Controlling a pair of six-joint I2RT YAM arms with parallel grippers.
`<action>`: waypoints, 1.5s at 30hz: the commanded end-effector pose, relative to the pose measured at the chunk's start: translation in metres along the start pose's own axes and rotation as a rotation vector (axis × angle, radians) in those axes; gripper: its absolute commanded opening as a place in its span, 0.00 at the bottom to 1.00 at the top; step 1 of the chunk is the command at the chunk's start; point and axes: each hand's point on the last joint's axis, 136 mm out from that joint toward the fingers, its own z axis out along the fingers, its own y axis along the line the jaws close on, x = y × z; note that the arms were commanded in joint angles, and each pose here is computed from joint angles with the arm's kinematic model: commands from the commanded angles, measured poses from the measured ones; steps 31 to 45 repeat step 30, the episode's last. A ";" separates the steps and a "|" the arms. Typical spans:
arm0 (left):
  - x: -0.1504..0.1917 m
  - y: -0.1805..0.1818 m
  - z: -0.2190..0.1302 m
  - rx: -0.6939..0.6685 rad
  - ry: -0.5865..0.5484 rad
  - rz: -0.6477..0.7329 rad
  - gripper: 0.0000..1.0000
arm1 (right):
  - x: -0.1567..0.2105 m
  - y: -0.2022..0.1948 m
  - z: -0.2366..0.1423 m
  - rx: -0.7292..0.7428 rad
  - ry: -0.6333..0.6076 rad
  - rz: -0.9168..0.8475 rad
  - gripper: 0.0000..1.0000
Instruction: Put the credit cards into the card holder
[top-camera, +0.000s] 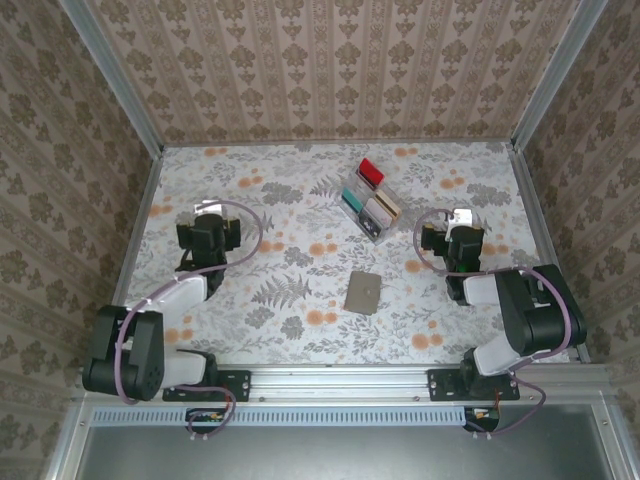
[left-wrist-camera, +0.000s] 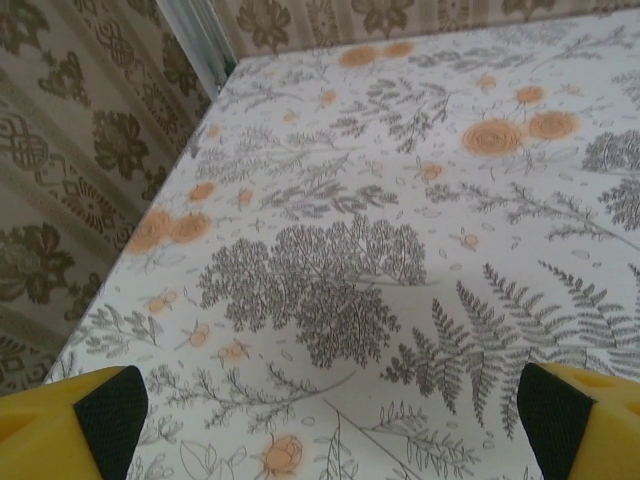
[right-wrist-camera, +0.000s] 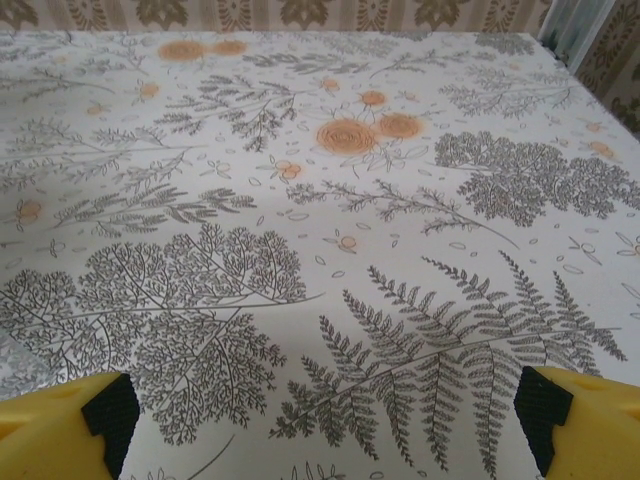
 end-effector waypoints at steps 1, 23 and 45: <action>0.008 -0.006 0.004 0.029 -0.042 0.031 1.00 | -0.021 0.002 0.002 -0.016 -0.066 0.035 1.00; 0.030 0.011 0.040 0.105 -0.093 -0.063 1.00 | -0.021 0.002 0.003 -0.019 -0.064 0.036 1.00; 0.030 0.009 0.039 0.111 -0.096 -0.053 1.00 | -0.021 0.002 0.003 -0.024 -0.063 0.038 1.00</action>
